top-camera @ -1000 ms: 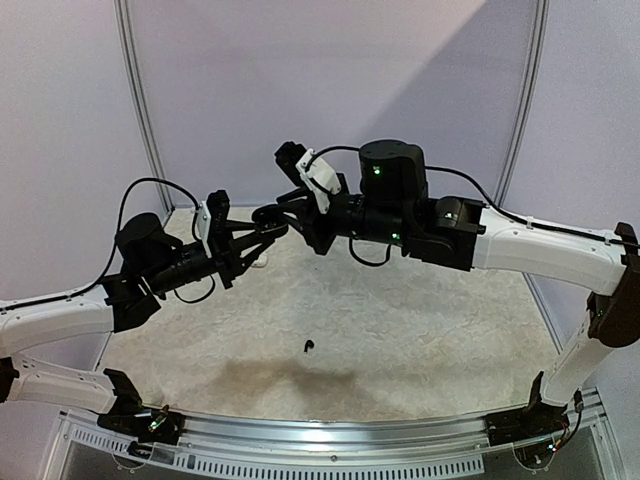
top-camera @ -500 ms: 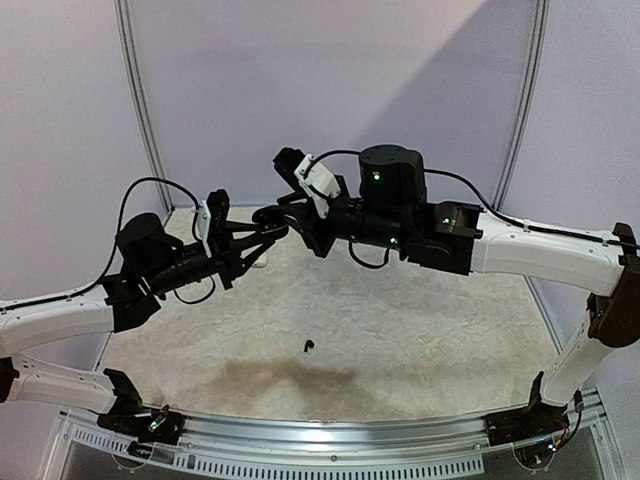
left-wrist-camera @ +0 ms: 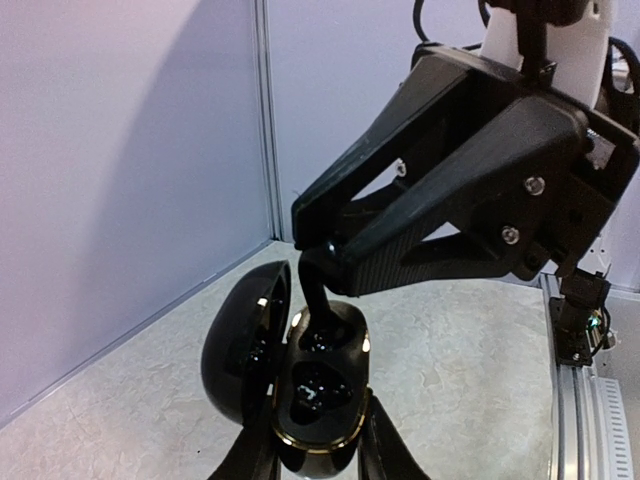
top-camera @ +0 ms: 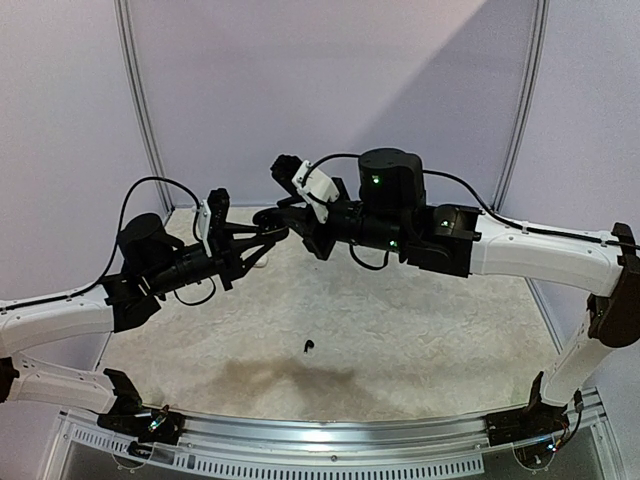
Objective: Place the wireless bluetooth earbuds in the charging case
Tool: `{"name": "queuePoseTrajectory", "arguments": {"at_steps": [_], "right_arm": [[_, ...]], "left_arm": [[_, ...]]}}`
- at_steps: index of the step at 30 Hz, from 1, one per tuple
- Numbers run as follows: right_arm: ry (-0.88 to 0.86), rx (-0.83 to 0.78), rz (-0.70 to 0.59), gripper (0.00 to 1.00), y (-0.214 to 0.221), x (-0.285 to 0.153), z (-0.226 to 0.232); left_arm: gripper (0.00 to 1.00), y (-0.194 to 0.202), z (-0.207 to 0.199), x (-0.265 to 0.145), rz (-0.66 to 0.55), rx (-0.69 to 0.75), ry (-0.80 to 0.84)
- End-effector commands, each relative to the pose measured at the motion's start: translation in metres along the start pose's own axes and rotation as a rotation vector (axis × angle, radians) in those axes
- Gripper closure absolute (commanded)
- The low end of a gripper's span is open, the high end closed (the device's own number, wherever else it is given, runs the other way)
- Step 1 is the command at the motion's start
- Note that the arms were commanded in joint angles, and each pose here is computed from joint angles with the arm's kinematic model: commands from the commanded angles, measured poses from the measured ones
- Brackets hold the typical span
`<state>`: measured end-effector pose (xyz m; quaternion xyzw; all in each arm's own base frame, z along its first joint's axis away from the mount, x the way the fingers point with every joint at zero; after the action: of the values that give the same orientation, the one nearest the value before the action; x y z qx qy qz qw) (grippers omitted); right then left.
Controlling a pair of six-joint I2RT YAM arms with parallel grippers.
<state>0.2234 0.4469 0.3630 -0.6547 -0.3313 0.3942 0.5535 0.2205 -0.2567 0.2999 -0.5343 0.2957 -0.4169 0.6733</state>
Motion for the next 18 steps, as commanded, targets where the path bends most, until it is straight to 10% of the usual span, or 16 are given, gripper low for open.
{"name": "queuePoseTrajectory", "arguments": {"at_steps": [1,18], "right_arm": [[-0.010,-0.023,0.090,0.96,0.0252,0.0036,0.0030],[-0.015,-0.024,0.102,0.87,0.0286,0.0046,0.0040]], "left_arm": [[1.00,-0.0128,0.0034,-0.0007,-0.050,0.020,-0.009],[1.00,-0.0122,0.0028,-0.0006,-0.050,0.039,-0.006]]}}
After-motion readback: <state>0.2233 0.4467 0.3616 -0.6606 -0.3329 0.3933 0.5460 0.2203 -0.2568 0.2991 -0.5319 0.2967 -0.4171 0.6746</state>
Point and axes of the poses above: each gripper's point midway between its finger pads, its own x axis out along the fingers, its own z axis along the line the jaws close on, y = z × x, the point moved 4 cm from there along -x, back along the fingers, and after that the axes turned 13 degrees about x, right-handed, at the moved point
